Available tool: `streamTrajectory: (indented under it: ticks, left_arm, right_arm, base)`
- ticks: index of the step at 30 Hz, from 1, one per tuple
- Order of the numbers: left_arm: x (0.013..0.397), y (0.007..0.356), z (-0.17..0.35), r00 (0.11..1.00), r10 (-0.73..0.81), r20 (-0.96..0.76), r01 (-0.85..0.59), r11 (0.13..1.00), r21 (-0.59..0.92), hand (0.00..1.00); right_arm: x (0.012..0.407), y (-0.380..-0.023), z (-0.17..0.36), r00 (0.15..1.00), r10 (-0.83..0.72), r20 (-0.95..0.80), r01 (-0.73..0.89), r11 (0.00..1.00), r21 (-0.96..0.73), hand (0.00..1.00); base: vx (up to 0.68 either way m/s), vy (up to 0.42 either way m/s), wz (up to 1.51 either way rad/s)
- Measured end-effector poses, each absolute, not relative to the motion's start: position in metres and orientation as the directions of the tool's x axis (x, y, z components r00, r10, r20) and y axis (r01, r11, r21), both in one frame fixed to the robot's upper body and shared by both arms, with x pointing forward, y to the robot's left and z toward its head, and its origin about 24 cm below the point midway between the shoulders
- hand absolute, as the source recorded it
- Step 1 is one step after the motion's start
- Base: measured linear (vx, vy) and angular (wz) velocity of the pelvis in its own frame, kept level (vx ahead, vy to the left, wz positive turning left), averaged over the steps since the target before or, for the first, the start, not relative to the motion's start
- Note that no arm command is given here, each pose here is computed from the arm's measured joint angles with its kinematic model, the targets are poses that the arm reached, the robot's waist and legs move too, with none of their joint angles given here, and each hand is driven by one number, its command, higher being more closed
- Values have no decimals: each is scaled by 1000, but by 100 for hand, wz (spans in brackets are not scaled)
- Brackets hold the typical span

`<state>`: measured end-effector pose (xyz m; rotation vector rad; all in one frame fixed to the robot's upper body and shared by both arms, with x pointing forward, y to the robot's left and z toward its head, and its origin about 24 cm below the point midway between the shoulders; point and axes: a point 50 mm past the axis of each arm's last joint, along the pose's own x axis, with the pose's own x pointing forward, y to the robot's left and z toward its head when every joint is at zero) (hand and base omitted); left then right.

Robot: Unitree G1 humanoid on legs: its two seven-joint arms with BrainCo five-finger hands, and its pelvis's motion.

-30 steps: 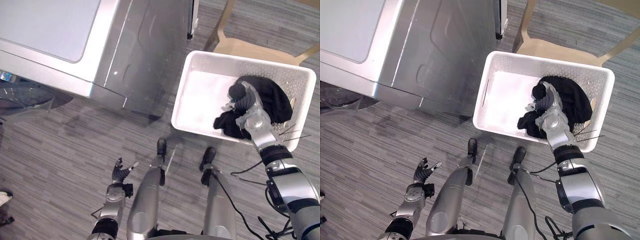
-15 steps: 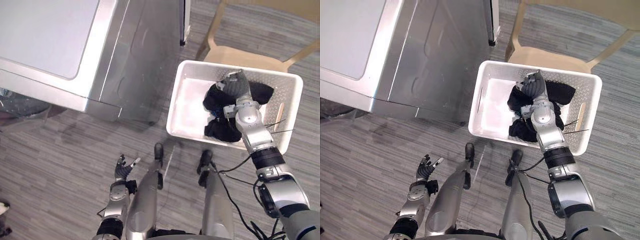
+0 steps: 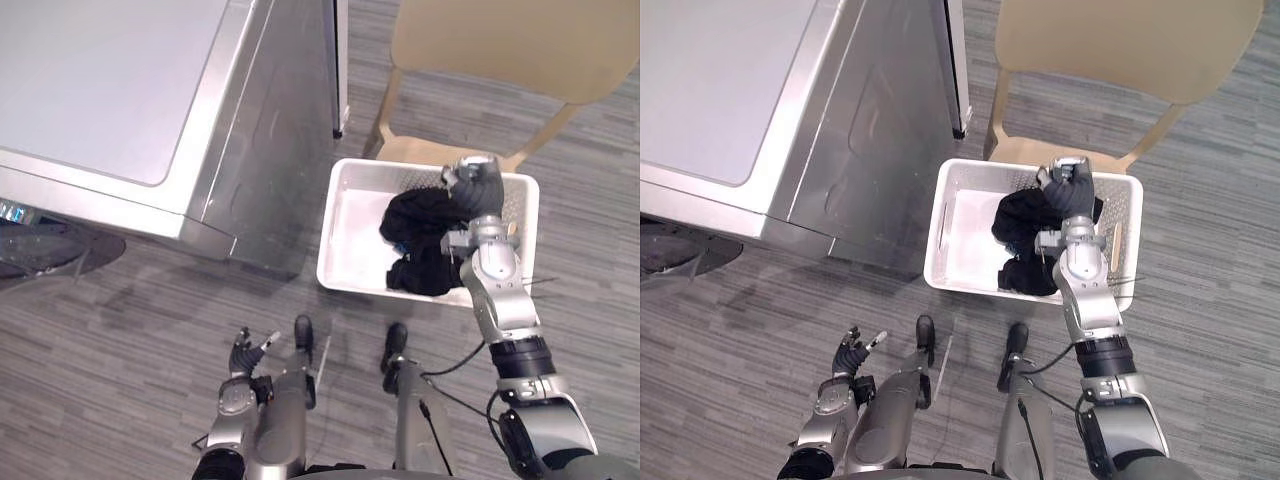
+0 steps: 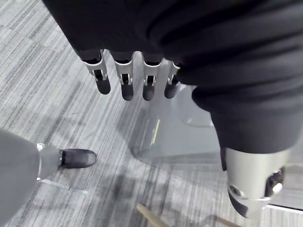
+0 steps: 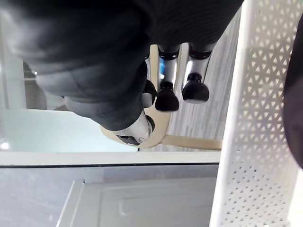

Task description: Pick up the laundry basket with both hands and put the clothes into the washing machine.

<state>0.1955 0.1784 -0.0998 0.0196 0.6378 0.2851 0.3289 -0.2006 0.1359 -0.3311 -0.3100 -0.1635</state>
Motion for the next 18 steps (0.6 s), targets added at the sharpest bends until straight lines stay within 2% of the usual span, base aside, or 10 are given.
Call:
streamTrajectory:
  ticks: [5, 9, 18]
  left_arm:
    - [187, 183, -108, 743, 268, -613, -211, 963, 165, 0]
    - [180, 193, -114, 718, 286, -634, -190, 958, 216, 0]
    - [175, 193, -118, 700, 289, -653, -182, 956, 229, 0]
  right_arm:
    - [331, -221, 112, 962, -130, 238, 242, 810, -535, 0]
    - [331, -232, 88, 982, -137, 131, 189, 704, -684, 0]
    - [340, -251, 68, 986, -170, -5, 80, 492, -867, 0]
  base:
    - [9, 42, -3]
    - [-40, 43, -4]
    - [-37, 10, 0]
